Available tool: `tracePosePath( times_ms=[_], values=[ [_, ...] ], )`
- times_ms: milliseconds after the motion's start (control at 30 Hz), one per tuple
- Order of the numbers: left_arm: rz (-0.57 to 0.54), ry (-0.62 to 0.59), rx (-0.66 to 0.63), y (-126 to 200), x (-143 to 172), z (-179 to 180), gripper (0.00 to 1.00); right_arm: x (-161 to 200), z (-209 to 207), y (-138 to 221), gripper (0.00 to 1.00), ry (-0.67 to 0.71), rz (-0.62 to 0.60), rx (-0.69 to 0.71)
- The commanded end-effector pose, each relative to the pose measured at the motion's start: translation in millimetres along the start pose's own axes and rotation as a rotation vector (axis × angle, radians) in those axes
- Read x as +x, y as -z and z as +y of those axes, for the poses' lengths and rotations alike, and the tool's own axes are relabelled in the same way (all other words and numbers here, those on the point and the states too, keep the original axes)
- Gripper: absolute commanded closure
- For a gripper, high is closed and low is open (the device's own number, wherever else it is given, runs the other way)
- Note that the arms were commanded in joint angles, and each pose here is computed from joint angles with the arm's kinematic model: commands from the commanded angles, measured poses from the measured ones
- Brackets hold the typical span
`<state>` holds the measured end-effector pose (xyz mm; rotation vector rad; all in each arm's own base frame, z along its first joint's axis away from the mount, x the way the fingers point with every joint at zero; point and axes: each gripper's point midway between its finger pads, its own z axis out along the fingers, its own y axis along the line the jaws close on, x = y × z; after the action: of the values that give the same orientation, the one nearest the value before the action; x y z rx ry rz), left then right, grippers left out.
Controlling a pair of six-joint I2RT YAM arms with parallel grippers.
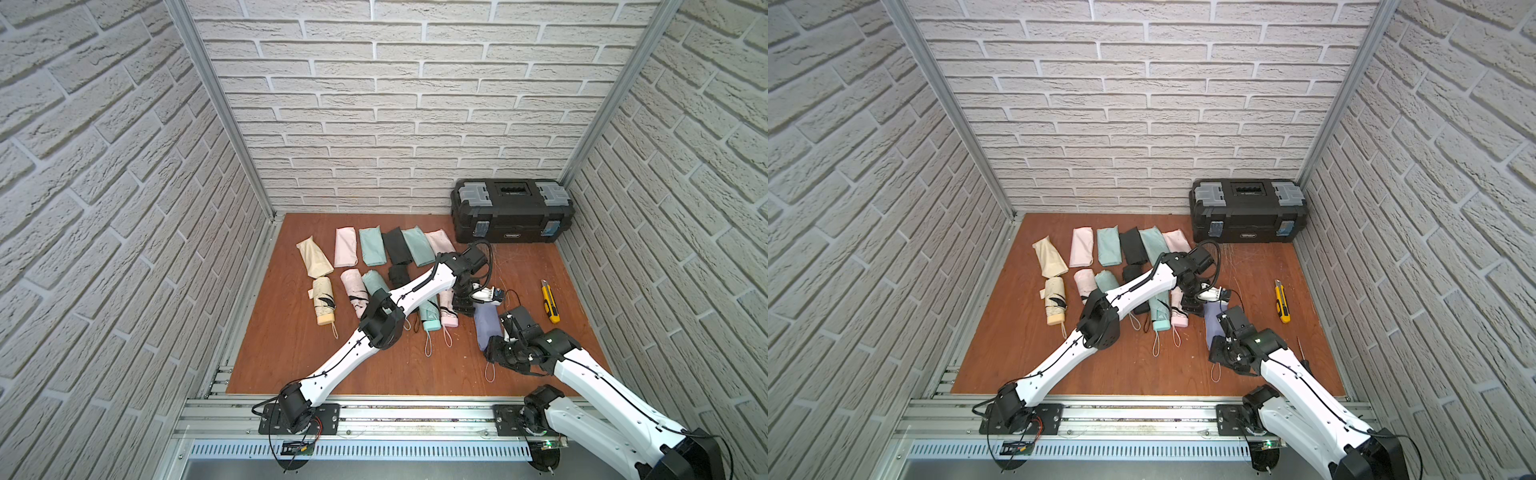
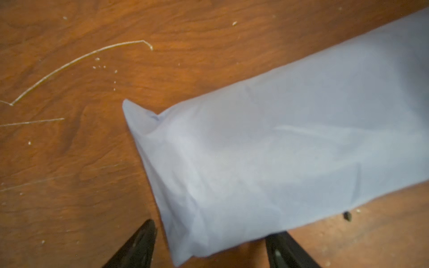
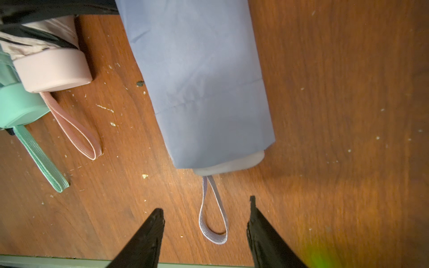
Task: Take umbrellas out of sleeves
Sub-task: Take out the umbrella from the umbrella sleeve.
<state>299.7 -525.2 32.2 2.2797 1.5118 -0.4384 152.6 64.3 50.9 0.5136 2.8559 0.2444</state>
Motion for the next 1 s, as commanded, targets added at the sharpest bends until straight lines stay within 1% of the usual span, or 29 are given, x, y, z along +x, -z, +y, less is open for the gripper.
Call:
tracePosePath(
  times_ms=[0,100,167,233,300,600,733,867,967],
  values=[
    [0.063,0.011,-0.010,-6,6,-5,0.25,1,-1,-1,0.39,-0.003,-0.012,-0.007],
    [0.070,0.024,-0.009,-11,8,-5,0.26,1,0,-1,0.39,-0.002,-0.014,-0.012],
    [0.070,0.028,-0.004,-13,9,-5,0.32,2,0,-1,0.39,-0.001,-0.014,-0.014],
    [0.070,0.034,0.002,-14,11,-6,0.40,3,-3,-1,0.39,0.001,-0.013,-0.007],
    [0.066,0.036,0.004,-13,10,-6,0.46,4,-4,-1,0.39,0.000,-0.015,-0.005],
    [0.081,0.011,-0.020,-1,13,-1,0.60,7,-7,-2,0.39,-0.004,-0.013,-0.002],
    [0.084,0.012,-0.039,8,17,7,0.71,7,-8,-3,0.39,-0.003,-0.015,0.003],
    [0.102,-0.004,-0.071,10,23,15,0.82,7,-9,-3,0.40,0.000,-0.014,0.007],
    [0.118,-0.018,-0.096,9,26,20,0.93,7,-10,-3,0.40,0.002,-0.015,0.011]
  ],
)
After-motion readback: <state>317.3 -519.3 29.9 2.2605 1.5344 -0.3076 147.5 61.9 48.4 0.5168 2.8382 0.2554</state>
